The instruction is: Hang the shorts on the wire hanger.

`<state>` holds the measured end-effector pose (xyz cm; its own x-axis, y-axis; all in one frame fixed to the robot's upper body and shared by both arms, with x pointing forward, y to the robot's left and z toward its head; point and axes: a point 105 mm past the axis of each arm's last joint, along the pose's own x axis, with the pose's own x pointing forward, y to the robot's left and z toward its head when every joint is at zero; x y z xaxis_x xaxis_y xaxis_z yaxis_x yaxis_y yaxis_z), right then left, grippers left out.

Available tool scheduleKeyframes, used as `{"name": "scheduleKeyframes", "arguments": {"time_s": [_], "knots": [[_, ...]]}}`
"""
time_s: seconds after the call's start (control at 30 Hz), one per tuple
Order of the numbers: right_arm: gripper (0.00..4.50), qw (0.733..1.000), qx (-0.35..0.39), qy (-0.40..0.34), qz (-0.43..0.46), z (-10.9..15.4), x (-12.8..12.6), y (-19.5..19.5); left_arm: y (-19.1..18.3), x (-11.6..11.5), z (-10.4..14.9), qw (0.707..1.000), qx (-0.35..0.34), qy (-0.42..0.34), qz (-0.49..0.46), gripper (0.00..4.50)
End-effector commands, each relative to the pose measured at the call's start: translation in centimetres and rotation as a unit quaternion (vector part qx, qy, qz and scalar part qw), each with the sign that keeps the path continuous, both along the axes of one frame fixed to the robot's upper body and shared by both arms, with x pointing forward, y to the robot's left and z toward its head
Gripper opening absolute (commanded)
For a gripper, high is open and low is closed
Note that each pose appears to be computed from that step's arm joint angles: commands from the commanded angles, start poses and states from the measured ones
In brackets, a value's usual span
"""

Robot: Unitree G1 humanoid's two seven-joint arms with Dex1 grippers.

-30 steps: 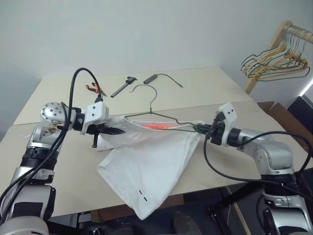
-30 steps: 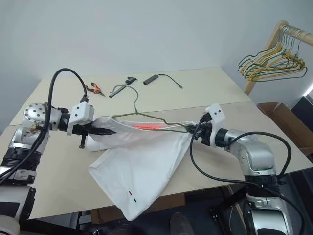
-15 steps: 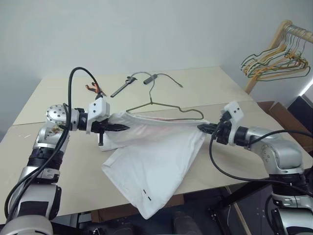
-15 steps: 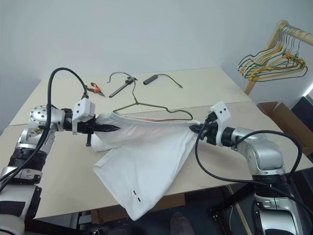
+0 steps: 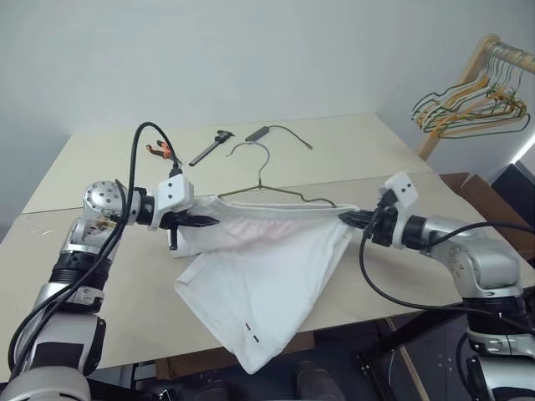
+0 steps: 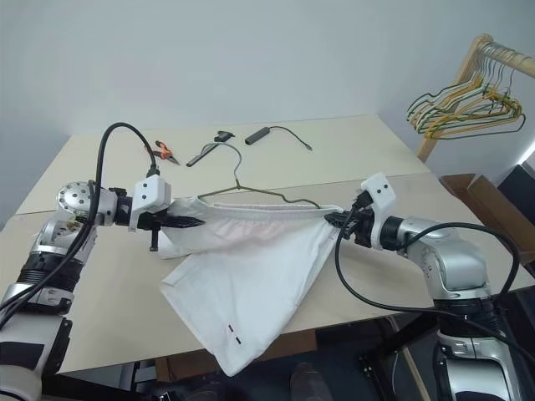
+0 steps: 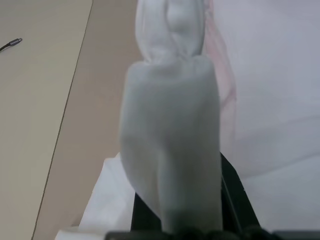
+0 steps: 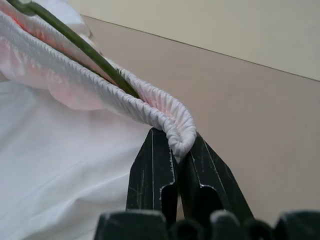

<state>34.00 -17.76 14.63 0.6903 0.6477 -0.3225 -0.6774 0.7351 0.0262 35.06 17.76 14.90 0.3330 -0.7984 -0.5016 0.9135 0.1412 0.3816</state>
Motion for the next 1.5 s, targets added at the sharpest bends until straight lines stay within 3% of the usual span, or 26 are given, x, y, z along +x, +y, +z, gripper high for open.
{"name": "scheduleKeyframes", "arguments": {"time_s": [0.03, 0.27, 0.4, 0.5, 0.63, 0.77, 0.9, 1.03, 1.2, 1.37, 1.5], "knots": [[0.04, 0.998, -0.013, -0.044, -0.040, 2.5, 0.4, -2.6, 2.1, 0.5, 0.4, 0.998, 0.051, -0.023, 0.029, 0.00], [0.04, 0.997, -0.019, -0.071, -0.012, 4.1, 0.0, -1.1, 1.9, 1.5, -0.9, 0.994, 0.093, -0.026, 0.046, 0.00], [0.04, 0.996, -0.034, -0.083, 0.024, 4.6, -0.9, 1.0, 0.6, 2.3, -0.5, 0.996, 0.065, -0.032, 0.054, 0.00], [0.04, 0.990, -0.084, -0.097, 0.056, 3.9, -1.8, 2.8, -0.5, 2.9, 0.4, 0.997, 0.027, -0.034, 0.060, 0.00], [0.04, 0.976, -0.165, -0.136, 0.037, 2.9, -1.3, 4.3, -1.8, 3.1, 1.5, 0.998, -0.019, -0.033, 0.056, 0.00], [0.04, 0.971, -0.181, -0.155, 0.030, 2.4, -1.1, 5.3, -2.3, 3.0, 1.7, 0.998, -0.030, -0.031, 0.054, 0.00], [1.19, 0.965, -0.220, -0.140, 0.015, 0.7, -0.8, 5.4, -2.7, 2.7, 2.1, 0.998, -0.046, -0.028, 0.044, 0.00], [2.61, 0.967, -0.206, -0.152, 0.011, 1.8, -0.8, 5.4, -2.5, 2.4, 2.3, 0.998, -0.043, -0.027, 0.037, 0.00], [4.40, 0.960, -0.189, -0.144, 0.146, 3.9, -4.6, 4.2, -1.7, 2.1, 2.3, 0.999, -0.028, -0.025, 0.033, 0.00], [4.46, 0.961, -0.153, -0.168, 0.156, 8.7, -4.1, 2.3, -1.3, 1.6, 2.1, 1.000, -0.008, -0.016, 0.014, 0.00], [4.46, 0.951, -0.199, -0.151, 0.183, 8.6, -2.3, 2.1, -1.8, 1.4, 2.2, 1.000, -0.004, -0.013, -0.006, 0.00]]}}
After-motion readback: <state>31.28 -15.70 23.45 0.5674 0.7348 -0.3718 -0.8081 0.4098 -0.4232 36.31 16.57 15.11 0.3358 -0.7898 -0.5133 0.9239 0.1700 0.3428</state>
